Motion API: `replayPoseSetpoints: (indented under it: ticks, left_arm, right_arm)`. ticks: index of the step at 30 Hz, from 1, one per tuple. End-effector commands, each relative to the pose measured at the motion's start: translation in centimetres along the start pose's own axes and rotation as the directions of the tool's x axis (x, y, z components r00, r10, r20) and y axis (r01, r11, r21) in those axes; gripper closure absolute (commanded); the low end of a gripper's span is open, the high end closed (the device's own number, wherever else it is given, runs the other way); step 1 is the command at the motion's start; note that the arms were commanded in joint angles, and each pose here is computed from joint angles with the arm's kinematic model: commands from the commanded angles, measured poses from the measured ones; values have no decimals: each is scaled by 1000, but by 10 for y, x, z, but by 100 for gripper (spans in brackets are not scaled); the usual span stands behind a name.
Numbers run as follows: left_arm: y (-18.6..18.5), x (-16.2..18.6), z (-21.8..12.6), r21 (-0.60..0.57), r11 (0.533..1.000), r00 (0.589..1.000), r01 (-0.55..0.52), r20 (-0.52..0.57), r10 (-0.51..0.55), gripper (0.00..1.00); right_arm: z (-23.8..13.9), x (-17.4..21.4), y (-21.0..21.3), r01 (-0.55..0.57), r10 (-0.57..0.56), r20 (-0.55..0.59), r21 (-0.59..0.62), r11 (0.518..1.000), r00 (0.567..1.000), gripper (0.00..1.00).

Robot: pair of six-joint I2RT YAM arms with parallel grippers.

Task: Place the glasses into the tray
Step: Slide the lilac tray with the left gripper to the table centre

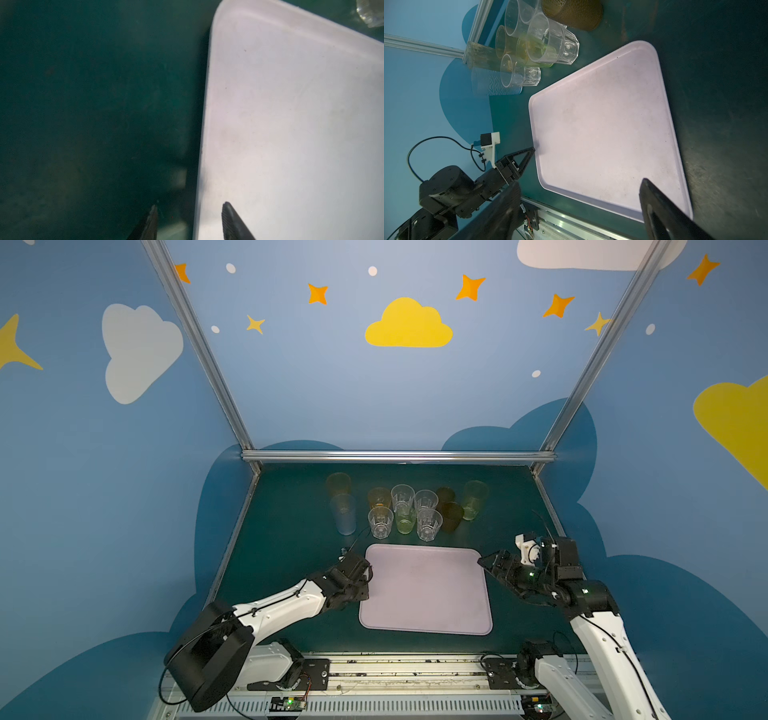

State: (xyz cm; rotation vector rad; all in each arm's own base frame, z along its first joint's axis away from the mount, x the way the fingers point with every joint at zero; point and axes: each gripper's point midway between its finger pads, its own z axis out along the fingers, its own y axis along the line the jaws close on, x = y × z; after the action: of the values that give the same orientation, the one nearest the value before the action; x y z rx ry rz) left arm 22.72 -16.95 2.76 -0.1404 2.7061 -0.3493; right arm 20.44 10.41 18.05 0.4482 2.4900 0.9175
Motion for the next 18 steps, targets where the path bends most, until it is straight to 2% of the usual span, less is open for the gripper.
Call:
replayPoseSetpoints:
  ticks: [1,3,6,8,12,18]
  left_arm:
    - [-1,-3,8,-20,1000,1000,-18,-12,18,56]
    - [4,-1,13,-54,998,999,-16,-29,15,70]
    - [5,2,19,-54,998,999,-13,-49,10,73]
    - [7,4,22,-67,998,998,-11,-60,7,81]
    - [13,5,26,-102,995,997,-8,-75,0,86]
    - [34,11,28,-132,991,993,16,-110,-30,85]
  right_arm:
    - [3,2,-2,17,-17,-7,1,1000,1000,11]
    - [3,3,-3,25,-25,-16,6,1000,1000,11]
    - [1,3,-4,38,-38,-17,25,999,999,11]
    - [-1,2,-6,46,-46,-12,36,998,999,11]
    - [-3,1,-7,59,-59,-2,46,997,998,11]
    - [-3,2,-9,73,-73,-8,56,996,997,11]
